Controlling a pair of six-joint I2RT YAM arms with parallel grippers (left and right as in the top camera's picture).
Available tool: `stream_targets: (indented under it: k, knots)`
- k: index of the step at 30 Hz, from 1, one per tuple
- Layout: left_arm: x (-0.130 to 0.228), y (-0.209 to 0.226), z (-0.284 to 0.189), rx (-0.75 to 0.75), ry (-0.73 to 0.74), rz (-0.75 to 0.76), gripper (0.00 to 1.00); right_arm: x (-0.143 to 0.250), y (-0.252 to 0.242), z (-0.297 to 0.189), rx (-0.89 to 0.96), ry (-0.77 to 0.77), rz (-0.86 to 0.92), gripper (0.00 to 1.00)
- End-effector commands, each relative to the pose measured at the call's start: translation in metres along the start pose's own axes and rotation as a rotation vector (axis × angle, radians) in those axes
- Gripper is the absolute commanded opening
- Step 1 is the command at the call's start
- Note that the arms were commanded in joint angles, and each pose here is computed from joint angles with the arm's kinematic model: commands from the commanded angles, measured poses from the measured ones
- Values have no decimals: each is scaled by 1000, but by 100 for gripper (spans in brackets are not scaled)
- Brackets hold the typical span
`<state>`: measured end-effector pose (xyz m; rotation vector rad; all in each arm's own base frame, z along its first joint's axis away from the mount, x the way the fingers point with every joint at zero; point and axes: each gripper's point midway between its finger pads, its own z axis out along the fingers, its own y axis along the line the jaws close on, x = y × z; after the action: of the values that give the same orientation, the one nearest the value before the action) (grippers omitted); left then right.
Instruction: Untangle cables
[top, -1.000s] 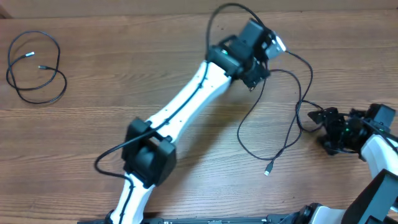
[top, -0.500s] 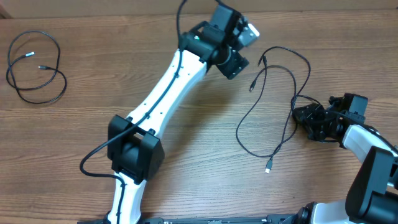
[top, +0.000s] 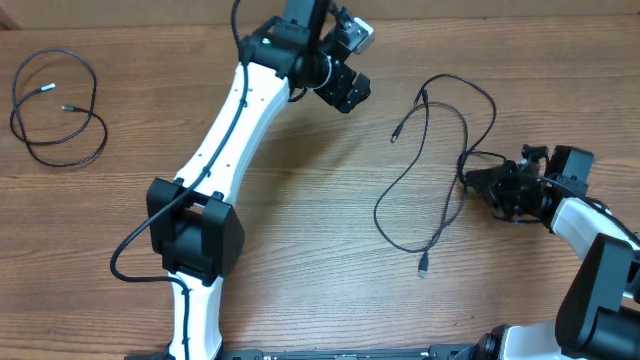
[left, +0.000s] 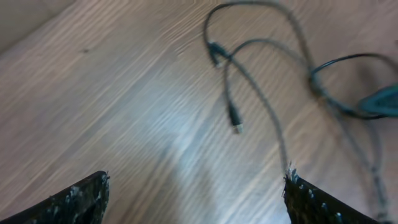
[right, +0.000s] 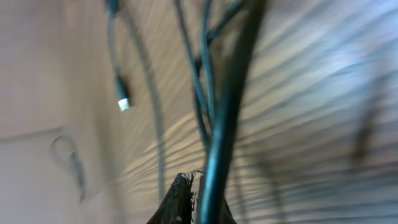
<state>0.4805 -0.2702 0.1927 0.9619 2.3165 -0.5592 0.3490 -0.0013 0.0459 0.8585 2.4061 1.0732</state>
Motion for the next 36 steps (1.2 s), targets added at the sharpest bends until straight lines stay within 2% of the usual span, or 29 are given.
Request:
stream_targets:
  k: [1, 8, 14, 18, 20, 21, 22, 23, 27, 29, 32, 36]
  knots:
    - [-18, -17, -28, 152, -95, -20, 90, 9, 67, -6, -170, 63, -147, 4]
    - [-14, -13, -39, 227, -114, -60, 90, 53, 146, 6, -251, 141, -403, 4]
    - [-1, -8, -42, 230, -67, -126, 86, 62, 179, 4, -321, 151, -531, 4]
    - [5, -8, -42, 239, -20, -343, 81, 69, 188, -1, -394, 171, -622, 4]
    - [8, -11, -41, 246, 13, -507, 80, 72, 190, -2, -416, 178, -659, 4]
    - [9, -14, -41, 249, 30, -572, 81, 73, 191, -3, -424, 180, -674, 4]
    - [9, -16, -40, 251, 40, -627, 87, 75, 192, -4, -439, 186, -690, 4]
    - [9, -19, -39, 254, 52, -678, 100, 77, 194, -5, -457, 191, -713, 4]
    - [9, -32, -35, 263, 78, -704, 100, 85, 203, -12, -537, 207, -782, 4]
    - [8, -38, -32, 263, 83, -692, 93, 85, 208, -14, -564, 201, -804, 4]
    - [10, -42, -29, 247, 94, -681, 70, 83, 213, -16, -581, 186, -829, 4]
    - [15, -46, -27, 231, 121, -686, 59, 82, 214, -16, -583, 183, -828, 4]
